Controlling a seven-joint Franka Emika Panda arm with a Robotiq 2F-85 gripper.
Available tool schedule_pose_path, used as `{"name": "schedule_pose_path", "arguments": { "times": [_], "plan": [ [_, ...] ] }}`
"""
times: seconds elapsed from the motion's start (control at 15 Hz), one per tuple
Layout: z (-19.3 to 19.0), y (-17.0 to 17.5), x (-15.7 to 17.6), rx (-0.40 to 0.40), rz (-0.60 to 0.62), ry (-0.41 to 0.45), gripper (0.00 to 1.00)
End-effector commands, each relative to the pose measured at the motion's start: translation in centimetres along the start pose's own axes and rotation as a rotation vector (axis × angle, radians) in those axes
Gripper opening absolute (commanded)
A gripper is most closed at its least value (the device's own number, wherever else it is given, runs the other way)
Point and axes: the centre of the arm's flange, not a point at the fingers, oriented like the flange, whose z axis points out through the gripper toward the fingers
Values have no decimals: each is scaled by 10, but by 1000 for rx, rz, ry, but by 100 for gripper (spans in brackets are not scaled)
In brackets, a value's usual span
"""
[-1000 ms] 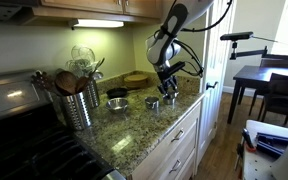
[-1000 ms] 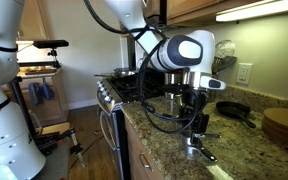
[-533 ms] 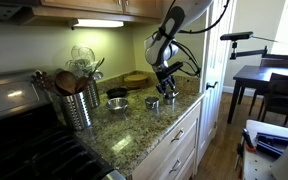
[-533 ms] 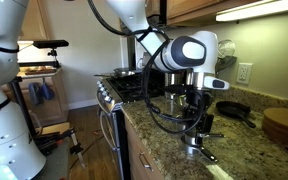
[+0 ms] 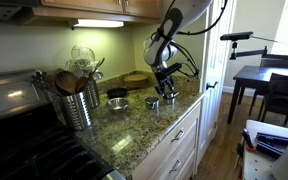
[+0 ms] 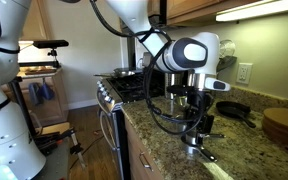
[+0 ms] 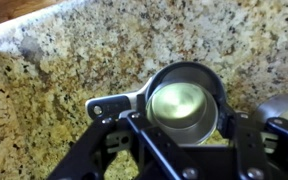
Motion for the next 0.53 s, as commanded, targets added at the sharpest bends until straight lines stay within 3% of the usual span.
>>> {"name": "schedule_pose_path", "arguments": {
  "times": [0.0, 0.13, 0.47],
  "plan": [
    [-2, 4, 3, 19, 24, -16, 95],
    [-2, 5, 2, 20, 26, -17, 100],
    [-2, 8, 1, 13, -6, 0, 100]
  ]
}}
